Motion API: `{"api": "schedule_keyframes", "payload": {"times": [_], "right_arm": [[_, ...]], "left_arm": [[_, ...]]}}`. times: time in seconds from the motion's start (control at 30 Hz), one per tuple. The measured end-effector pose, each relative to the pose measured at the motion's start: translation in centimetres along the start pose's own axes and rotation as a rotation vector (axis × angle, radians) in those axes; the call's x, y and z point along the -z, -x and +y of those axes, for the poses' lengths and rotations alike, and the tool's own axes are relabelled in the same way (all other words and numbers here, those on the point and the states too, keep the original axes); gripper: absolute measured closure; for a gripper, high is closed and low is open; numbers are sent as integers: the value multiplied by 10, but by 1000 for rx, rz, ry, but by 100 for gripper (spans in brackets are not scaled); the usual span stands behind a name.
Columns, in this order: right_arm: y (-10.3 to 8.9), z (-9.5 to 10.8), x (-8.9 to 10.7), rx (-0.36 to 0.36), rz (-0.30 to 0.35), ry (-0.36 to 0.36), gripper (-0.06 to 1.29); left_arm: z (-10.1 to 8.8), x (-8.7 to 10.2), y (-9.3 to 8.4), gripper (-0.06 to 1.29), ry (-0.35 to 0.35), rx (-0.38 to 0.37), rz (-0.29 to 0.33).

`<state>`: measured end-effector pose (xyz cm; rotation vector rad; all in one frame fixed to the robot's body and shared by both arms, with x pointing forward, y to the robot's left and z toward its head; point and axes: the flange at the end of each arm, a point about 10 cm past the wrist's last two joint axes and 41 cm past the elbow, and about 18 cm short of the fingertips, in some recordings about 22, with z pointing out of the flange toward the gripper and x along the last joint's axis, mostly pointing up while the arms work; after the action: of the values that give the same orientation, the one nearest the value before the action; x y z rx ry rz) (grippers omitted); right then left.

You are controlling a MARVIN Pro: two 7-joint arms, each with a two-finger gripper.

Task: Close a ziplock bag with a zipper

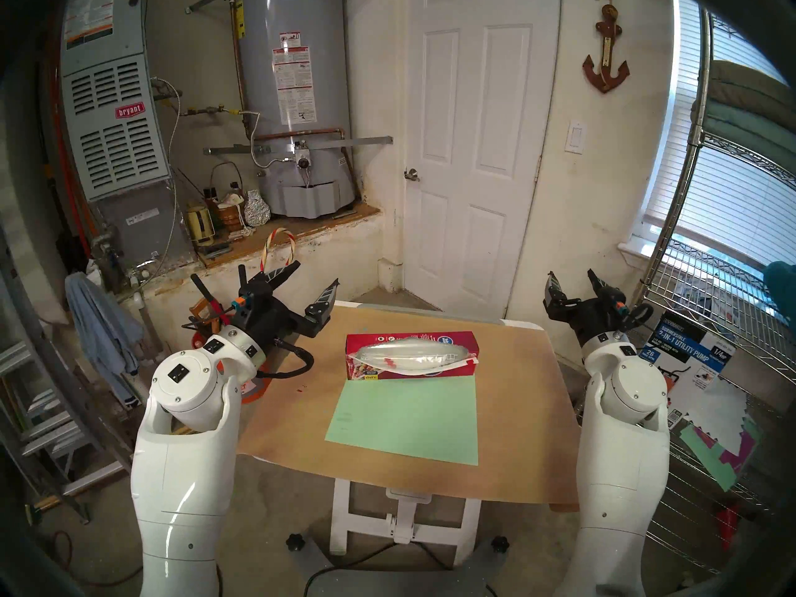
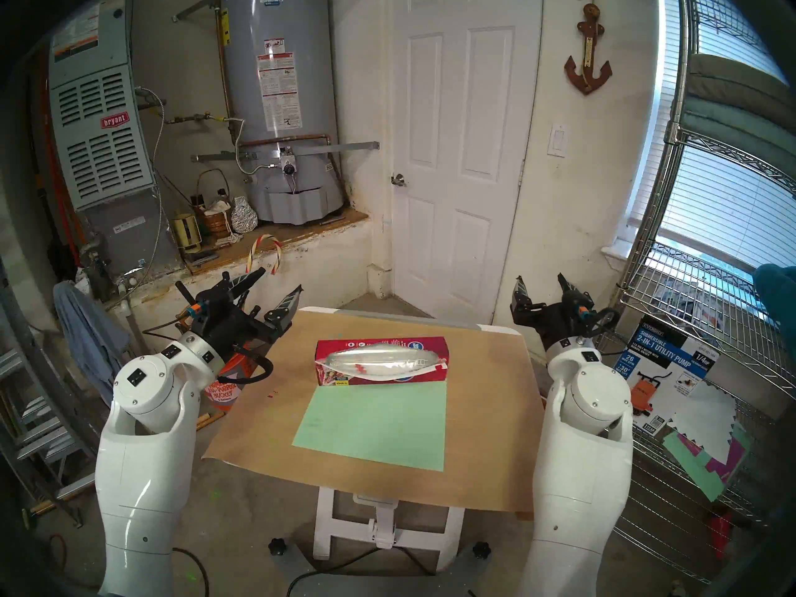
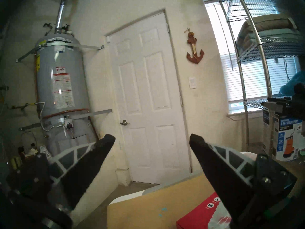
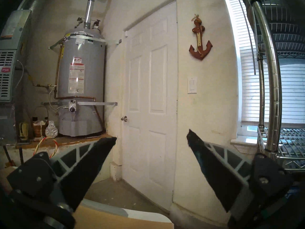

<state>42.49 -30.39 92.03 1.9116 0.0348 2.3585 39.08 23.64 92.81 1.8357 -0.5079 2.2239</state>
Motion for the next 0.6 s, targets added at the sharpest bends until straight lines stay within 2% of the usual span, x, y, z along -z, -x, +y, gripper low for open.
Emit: {"api": "schedule_keyframes", "payload": {"times": [0.3, 0.6], "right_arm": [[-11, -32, -2, 68, 28, 45, 0], [-7, -32, 5, 126, 43, 159, 0]], "left_arm": [[18, -5, 0, -4, -118, 38, -27], [15, -5, -12, -4, -219, 15, -60]]}}
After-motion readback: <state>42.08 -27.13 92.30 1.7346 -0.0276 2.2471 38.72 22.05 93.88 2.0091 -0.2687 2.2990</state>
